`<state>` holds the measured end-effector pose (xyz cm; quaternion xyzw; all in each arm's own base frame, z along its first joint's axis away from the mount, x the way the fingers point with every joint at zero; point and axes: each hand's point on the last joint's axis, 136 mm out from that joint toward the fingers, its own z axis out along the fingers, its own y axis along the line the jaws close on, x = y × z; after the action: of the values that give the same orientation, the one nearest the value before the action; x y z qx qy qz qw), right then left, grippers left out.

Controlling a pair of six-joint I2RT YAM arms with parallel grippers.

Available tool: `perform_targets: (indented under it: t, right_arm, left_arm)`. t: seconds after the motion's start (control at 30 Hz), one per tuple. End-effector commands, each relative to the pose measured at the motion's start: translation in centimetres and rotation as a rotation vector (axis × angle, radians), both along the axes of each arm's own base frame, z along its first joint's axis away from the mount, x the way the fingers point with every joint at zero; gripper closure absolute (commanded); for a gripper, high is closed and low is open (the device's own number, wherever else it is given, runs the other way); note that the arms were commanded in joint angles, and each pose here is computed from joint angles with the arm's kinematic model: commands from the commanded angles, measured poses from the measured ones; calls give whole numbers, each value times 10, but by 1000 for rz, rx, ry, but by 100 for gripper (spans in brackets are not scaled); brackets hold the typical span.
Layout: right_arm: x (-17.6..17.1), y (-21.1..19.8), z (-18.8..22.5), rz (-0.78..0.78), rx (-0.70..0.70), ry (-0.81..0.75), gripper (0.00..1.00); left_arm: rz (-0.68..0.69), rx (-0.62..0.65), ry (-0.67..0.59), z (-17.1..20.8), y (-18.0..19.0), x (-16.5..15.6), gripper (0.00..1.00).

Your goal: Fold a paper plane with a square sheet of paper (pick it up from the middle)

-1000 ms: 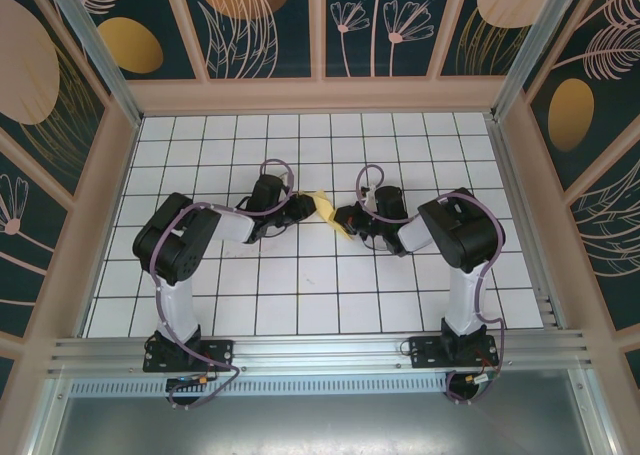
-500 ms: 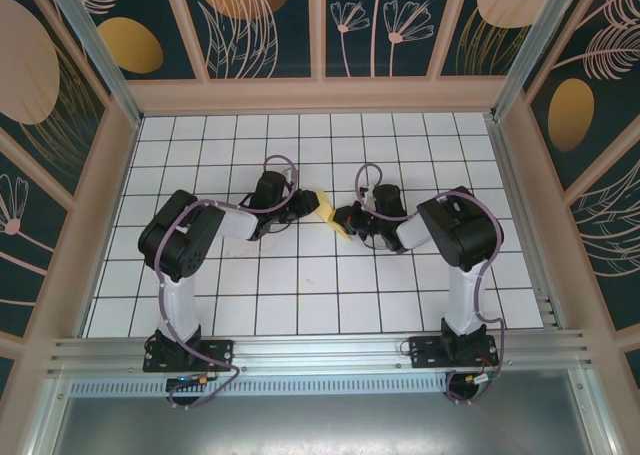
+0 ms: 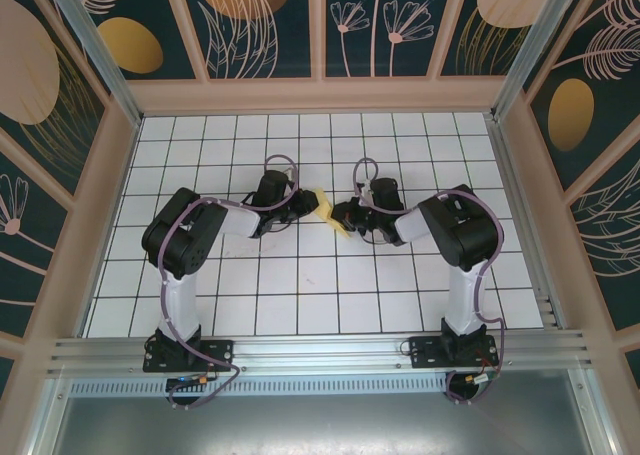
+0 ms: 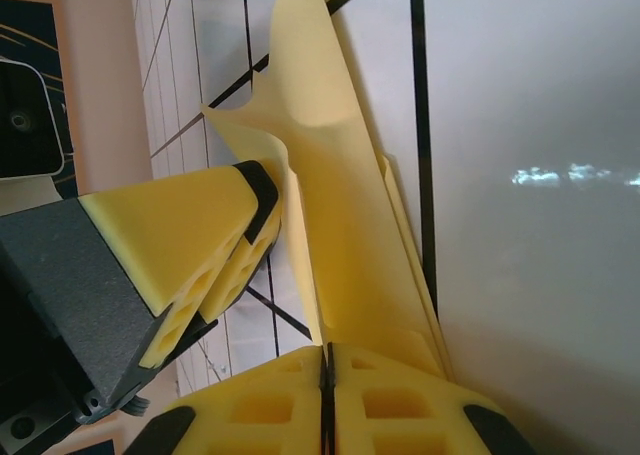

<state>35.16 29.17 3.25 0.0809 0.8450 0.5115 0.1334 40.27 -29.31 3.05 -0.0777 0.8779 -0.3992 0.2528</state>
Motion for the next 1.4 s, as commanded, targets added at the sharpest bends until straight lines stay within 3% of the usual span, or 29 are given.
perform_targets:
  t: [0.0,0.5,0.93,1.37]
  right_arm:
    - [2,0,-3,59,-22,-28,85]
    - [9,5,-8,207,-144,-112,76]
    - [13,6,-16,244,-282,-204,68]
    - [19,2,-14,224,-452,-337,67]
  left_arm:
    - [-7,28,11,-10,-1,1,74]
    - [-25,25,9,-7,-6,5,73]
    - [-10,41,30,-10,-5,7,73]
    - [4,51,73,-18,-5,8,74]
